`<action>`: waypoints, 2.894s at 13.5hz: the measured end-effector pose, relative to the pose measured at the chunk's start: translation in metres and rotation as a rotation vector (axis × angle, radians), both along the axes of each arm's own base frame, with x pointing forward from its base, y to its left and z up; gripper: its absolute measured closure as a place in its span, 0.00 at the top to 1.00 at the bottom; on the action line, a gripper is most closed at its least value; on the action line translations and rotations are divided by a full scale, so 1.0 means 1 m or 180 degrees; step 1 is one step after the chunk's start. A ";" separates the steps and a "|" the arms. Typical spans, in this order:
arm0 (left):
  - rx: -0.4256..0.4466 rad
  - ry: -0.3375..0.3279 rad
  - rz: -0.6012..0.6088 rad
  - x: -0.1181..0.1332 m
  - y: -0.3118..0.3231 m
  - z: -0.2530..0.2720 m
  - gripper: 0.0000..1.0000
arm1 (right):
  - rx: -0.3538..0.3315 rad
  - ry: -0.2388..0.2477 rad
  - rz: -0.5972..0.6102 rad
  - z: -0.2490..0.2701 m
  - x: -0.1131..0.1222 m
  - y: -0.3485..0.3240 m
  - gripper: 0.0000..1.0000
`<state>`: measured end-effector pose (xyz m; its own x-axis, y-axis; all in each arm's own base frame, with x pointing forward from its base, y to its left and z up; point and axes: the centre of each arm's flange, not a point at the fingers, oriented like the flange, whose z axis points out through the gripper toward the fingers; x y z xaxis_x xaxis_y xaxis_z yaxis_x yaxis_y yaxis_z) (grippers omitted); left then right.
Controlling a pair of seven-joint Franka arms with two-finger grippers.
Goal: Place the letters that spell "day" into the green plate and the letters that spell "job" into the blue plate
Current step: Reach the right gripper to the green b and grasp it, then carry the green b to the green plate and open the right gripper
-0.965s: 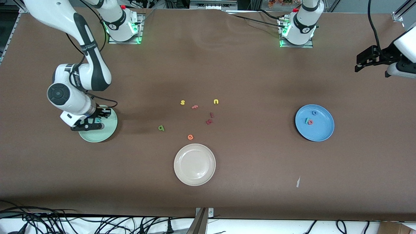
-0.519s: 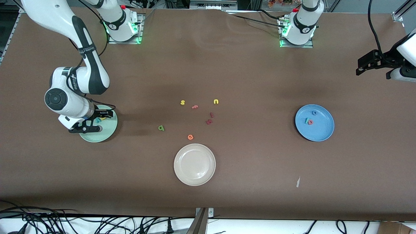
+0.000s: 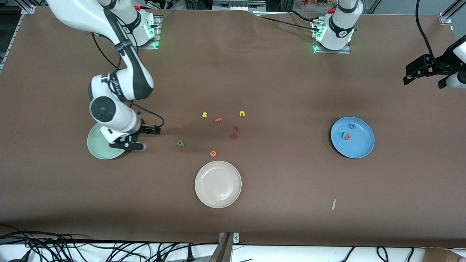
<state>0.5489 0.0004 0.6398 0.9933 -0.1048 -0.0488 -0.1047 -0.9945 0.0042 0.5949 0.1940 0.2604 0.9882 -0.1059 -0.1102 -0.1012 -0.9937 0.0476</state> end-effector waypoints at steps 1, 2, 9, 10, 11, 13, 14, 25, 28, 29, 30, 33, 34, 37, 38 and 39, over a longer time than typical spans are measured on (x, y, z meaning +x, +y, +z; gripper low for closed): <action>0.0000 0.0008 0.0002 0.001 0.000 -0.001 1.00 | 0.0032 -0.0006 0.0017 -0.006 0.001 0.015 1.00; -0.0001 0.0014 0.0003 0.002 0.001 -0.002 1.00 | 0.0053 0.0000 0.0054 -0.014 0.002 0.027 1.00; -0.0001 0.0008 0.0006 0.002 0.001 -0.002 1.00 | 0.0124 -0.0099 0.0320 -0.082 0.010 0.092 1.00; -0.0001 0.0008 0.0005 0.002 0.001 -0.002 1.00 | 0.0110 -0.0120 0.0356 -0.087 0.009 0.094 1.00; -0.0001 0.0008 0.0006 0.002 0.001 -0.002 1.00 | 0.0086 -0.0131 0.0396 -0.090 0.009 0.095 0.95; -0.0001 0.0008 0.0006 0.002 0.001 -0.002 1.00 | 0.0065 -0.0145 0.0441 -0.090 0.009 0.095 0.89; -0.0001 0.0008 0.0006 0.002 0.001 -0.002 1.00 | 0.0068 -0.0153 0.0459 -0.089 0.010 0.096 0.80; -0.0001 0.0008 0.0007 0.002 0.001 -0.002 1.00 | 0.0088 -0.0205 0.0494 -0.081 0.014 0.099 0.27; -0.0001 0.0007 0.0009 0.002 0.001 -0.002 1.00 | 0.0054 -0.0199 0.0478 -0.078 0.021 0.090 0.27; -0.0001 0.0007 0.0010 0.002 0.001 -0.002 1.00 | 0.0029 -0.0164 0.0485 -0.071 0.026 0.083 0.27; 0.0000 0.0007 0.0010 0.002 0.001 -0.002 1.00 | -0.0001 -0.0116 0.0516 -0.061 0.033 0.073 0.27; 0.0000 0.0007 0.0011 0.002 0.001 -0.002 1.00 | -0.0156 0.0064 0.0729 -0.028 0.052 0.007 0.27; 0.0000 0.0006 0.0011 0.002 0.001 -0.001 1.00 | -0.0196 0.0094 0.0795 -0.019 0.058 -0.018 0.27; 0.0000 0.0006 0.0012 0.002 0.002 -0.001 1.00 | -0.0275 0.0165 0.0911 -0.012 0.060 -0.068 0.27; 0.0000 0.0006 0.0012 0.002 0.002 -0.001 1.00 | -0.0295 0.0193 0.0982 -0.012 0.059 -0.083 0.27; 0.0000 0.0006 0.0013 0.002 0.001 -0.001 1.00 | -0.0314 0.0219 0.1027 -0.010 0.058 -0.099 0.27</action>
<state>0.5508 0.0019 0.6384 0.9936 -0.1009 -0.0506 -0.1008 -0.9949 0.0045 0.6528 0.0947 0.2503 0.9631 0.1975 -0.1826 0.2245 -0.9642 0.1409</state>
